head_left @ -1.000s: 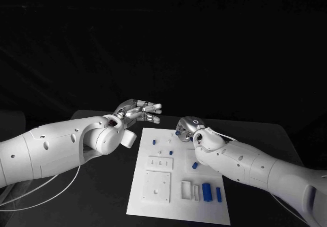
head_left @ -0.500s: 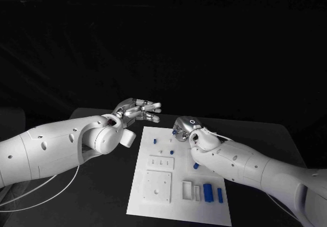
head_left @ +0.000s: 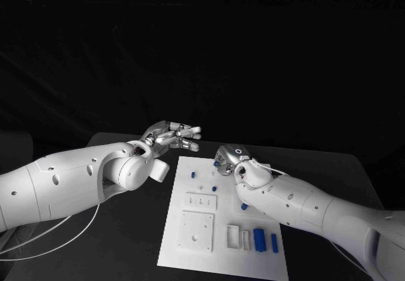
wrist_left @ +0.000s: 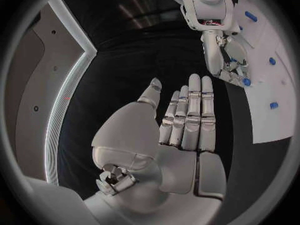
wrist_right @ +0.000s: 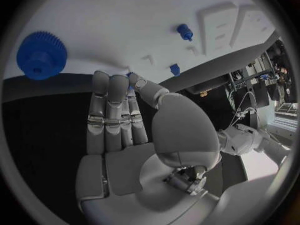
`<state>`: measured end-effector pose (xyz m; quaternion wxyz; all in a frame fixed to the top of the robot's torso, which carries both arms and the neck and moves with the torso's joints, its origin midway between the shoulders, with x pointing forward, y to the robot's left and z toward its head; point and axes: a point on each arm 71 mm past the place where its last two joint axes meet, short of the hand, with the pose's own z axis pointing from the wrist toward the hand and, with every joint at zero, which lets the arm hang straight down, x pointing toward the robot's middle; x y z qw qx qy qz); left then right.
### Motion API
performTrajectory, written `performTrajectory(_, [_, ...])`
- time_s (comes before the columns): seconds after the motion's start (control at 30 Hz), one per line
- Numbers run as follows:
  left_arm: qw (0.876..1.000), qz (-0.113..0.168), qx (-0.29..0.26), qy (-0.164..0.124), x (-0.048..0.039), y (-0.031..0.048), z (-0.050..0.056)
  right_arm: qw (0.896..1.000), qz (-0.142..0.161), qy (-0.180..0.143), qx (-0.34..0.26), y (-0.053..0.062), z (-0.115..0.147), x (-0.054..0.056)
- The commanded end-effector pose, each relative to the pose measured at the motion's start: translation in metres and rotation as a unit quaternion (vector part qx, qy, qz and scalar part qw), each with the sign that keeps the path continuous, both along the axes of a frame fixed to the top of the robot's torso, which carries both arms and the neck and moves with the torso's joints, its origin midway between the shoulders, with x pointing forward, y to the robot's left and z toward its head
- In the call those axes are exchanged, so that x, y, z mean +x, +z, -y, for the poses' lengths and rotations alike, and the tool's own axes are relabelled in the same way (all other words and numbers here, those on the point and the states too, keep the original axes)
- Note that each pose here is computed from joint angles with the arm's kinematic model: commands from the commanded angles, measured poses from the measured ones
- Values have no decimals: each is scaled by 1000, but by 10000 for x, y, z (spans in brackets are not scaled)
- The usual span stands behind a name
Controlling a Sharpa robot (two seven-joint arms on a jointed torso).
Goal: Assemble the parts on the task board
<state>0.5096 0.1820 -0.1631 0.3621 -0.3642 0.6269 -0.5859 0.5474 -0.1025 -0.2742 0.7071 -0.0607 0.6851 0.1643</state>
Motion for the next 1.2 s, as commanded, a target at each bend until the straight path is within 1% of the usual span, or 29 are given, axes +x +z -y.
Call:
performTrajectory(0.03, [1000,4,-3,-11,-5,18,32,1000,3,-4,-2,-8,-1,2])
performTrajectory(0.4, [1000,4,-3,-12,-3,18,44,1000,-3,-7,-4,-23,10,15])
performTrajectory(0.8, [1000,5,-4,-15,-7,28,47,1000,-13,-1,-1,-34,-17,4])
performTrajectory(1.2, [1000,5,-4,-15,-7,33,43,1000,-14,-2,1,-38,-14,3])
